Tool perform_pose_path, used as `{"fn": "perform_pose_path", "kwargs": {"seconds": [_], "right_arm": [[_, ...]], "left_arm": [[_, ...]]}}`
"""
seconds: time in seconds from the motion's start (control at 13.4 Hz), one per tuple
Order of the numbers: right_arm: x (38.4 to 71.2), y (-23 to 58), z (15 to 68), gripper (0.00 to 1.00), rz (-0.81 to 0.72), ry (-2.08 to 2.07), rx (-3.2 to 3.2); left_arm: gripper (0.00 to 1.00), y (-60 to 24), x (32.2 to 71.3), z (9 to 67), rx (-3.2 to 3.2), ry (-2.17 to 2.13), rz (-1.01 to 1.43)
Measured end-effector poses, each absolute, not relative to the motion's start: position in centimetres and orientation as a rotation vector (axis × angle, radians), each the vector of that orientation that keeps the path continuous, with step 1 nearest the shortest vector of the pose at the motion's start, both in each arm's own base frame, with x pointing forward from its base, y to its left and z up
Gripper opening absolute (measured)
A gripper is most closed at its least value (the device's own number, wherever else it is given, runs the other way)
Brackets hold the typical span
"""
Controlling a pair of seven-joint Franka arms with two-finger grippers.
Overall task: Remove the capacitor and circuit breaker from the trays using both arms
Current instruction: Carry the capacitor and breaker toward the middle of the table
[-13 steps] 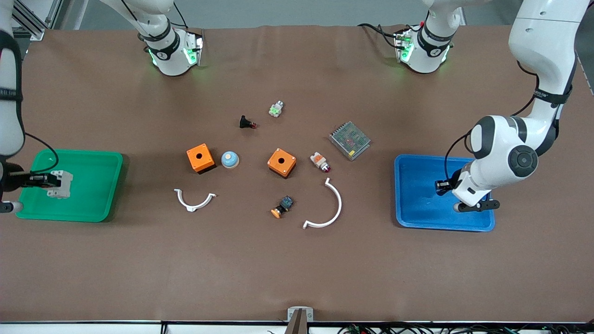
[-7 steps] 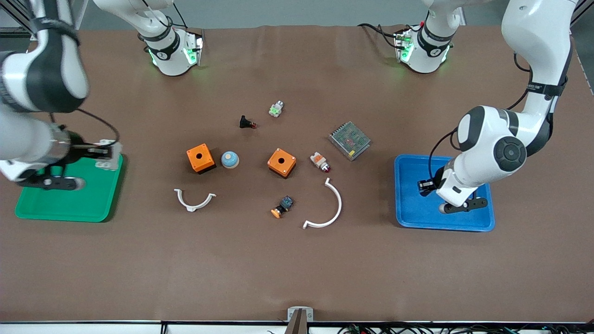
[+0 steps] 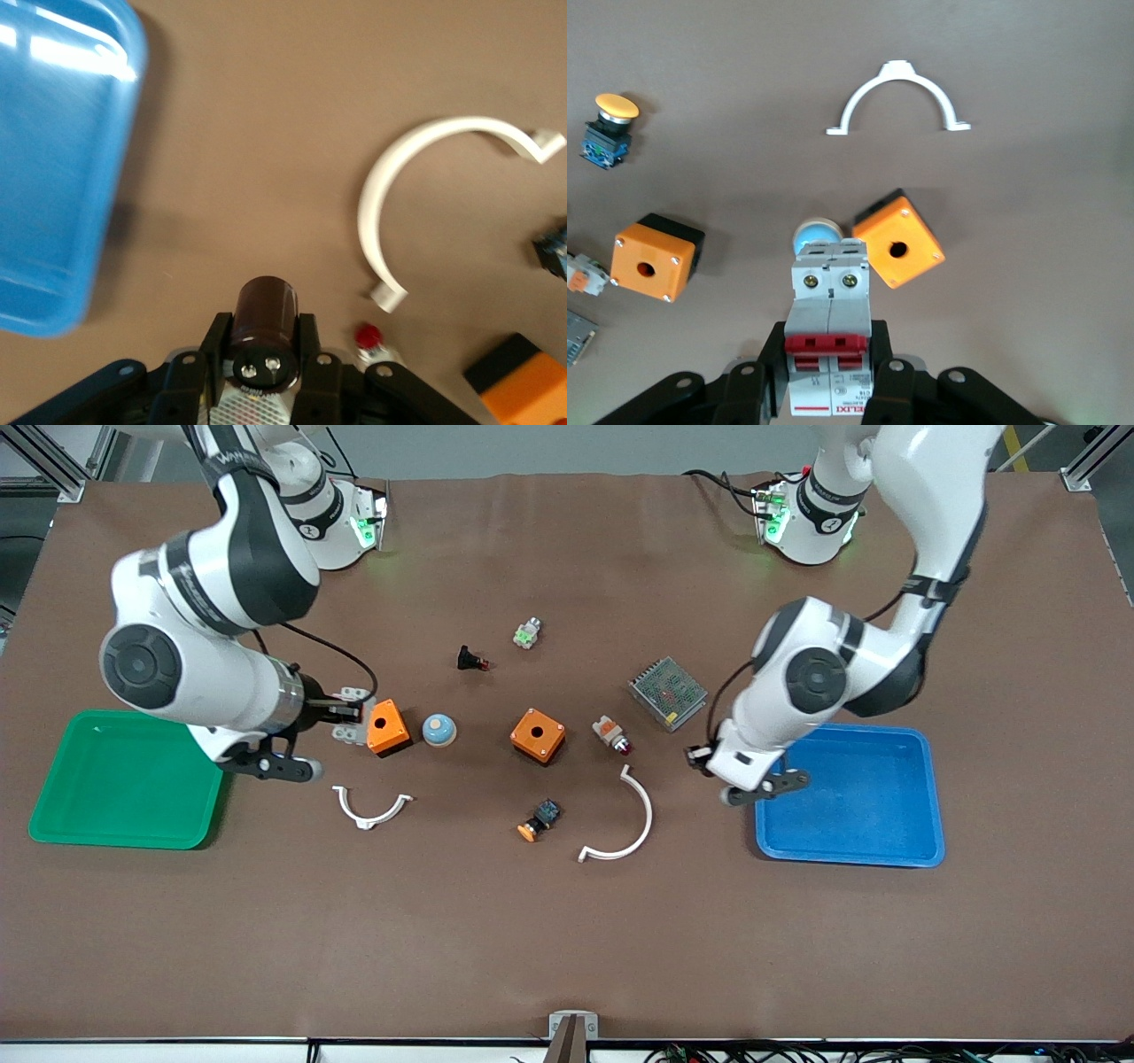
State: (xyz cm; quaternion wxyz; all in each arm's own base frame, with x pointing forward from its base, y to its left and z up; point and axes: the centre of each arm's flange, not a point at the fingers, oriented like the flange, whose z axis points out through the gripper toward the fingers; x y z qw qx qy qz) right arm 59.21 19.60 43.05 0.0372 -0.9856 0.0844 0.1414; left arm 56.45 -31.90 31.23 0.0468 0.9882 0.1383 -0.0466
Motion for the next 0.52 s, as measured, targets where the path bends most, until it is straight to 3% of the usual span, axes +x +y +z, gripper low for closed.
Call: {"fn": "perform_pose_path", "kwargs": {"seconds": [0.52], "right_arm": [[57.1, 26.6, 32.2, 0.40, 0.335, 0.242, -3.049]], "left_arm": [[0.34, -40.9, 53.4, 24.3, 2.958, 0.552, -0.198]]}}
